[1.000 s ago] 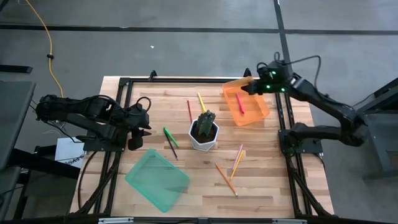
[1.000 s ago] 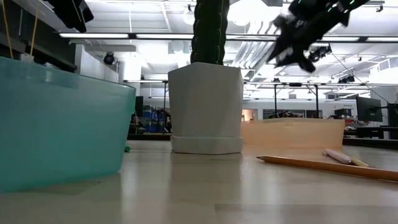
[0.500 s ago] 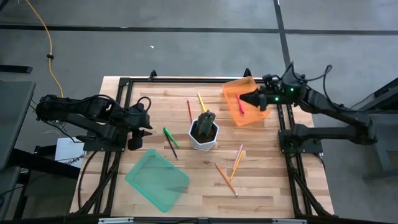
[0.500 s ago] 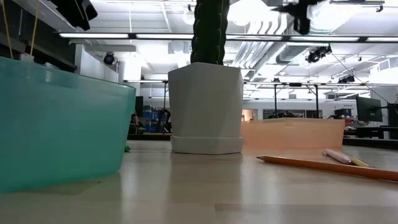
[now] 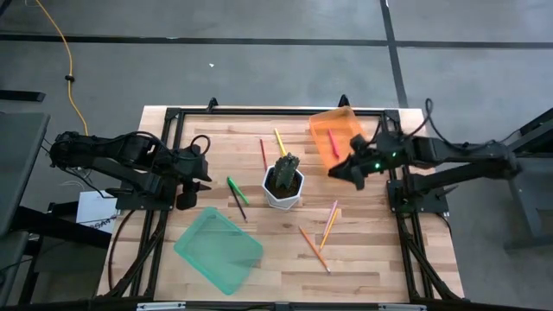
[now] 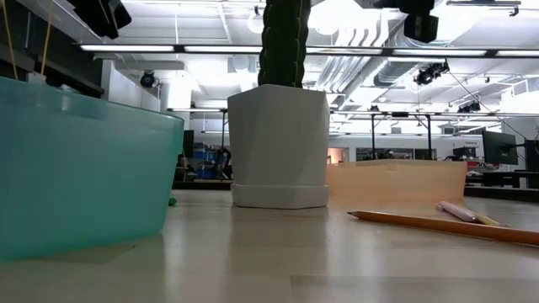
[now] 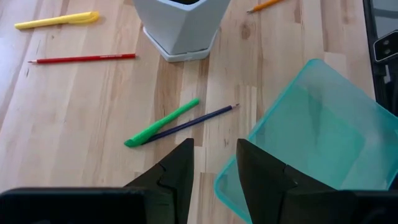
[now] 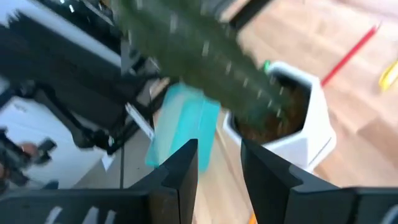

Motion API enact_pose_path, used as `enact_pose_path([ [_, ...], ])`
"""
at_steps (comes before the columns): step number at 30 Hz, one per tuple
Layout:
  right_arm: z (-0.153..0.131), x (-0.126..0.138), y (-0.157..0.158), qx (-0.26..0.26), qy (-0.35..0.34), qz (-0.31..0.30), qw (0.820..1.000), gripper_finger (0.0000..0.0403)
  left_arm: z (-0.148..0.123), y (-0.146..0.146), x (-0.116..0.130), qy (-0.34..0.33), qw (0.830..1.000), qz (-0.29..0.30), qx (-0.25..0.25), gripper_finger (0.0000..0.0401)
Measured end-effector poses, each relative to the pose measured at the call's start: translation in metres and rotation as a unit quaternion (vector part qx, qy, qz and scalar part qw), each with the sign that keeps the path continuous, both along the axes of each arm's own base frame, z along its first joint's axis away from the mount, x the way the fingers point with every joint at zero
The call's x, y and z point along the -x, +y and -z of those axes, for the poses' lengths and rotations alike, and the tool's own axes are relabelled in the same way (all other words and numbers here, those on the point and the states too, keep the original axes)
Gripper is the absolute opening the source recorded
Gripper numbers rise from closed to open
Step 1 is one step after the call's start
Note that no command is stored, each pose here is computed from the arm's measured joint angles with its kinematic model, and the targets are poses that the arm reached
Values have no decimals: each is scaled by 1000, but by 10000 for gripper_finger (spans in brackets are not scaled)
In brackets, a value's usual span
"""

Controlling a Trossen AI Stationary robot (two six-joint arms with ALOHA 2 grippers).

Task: Sort pens & pencils
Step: Put the purple pen into the orange bin

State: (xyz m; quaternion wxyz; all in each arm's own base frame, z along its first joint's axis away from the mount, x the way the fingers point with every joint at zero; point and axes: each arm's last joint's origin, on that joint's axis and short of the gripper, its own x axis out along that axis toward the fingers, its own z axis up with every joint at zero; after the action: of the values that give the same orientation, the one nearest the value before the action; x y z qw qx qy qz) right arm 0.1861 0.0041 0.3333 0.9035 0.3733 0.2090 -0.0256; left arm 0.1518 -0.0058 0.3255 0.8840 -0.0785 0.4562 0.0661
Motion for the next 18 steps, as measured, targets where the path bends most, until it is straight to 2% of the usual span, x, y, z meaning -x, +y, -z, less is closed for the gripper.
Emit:
enact_pose_path([
  [7,17,-4,23,3,78,-26,997,112,0,0,0,0,1000,-5,4,108],
  [13,37,-1,38,16,182,-43,982,112,0,0,-1,-6,999,-29,14,108],
  [16,46,-2,44,9,220,-37,975,112,-2,0,-2,-18,999,-38,16,108],
  [18,50,-5,47,-19,239,-14,971,112,-3,0,-4,-26,999,-43,20,108],
])
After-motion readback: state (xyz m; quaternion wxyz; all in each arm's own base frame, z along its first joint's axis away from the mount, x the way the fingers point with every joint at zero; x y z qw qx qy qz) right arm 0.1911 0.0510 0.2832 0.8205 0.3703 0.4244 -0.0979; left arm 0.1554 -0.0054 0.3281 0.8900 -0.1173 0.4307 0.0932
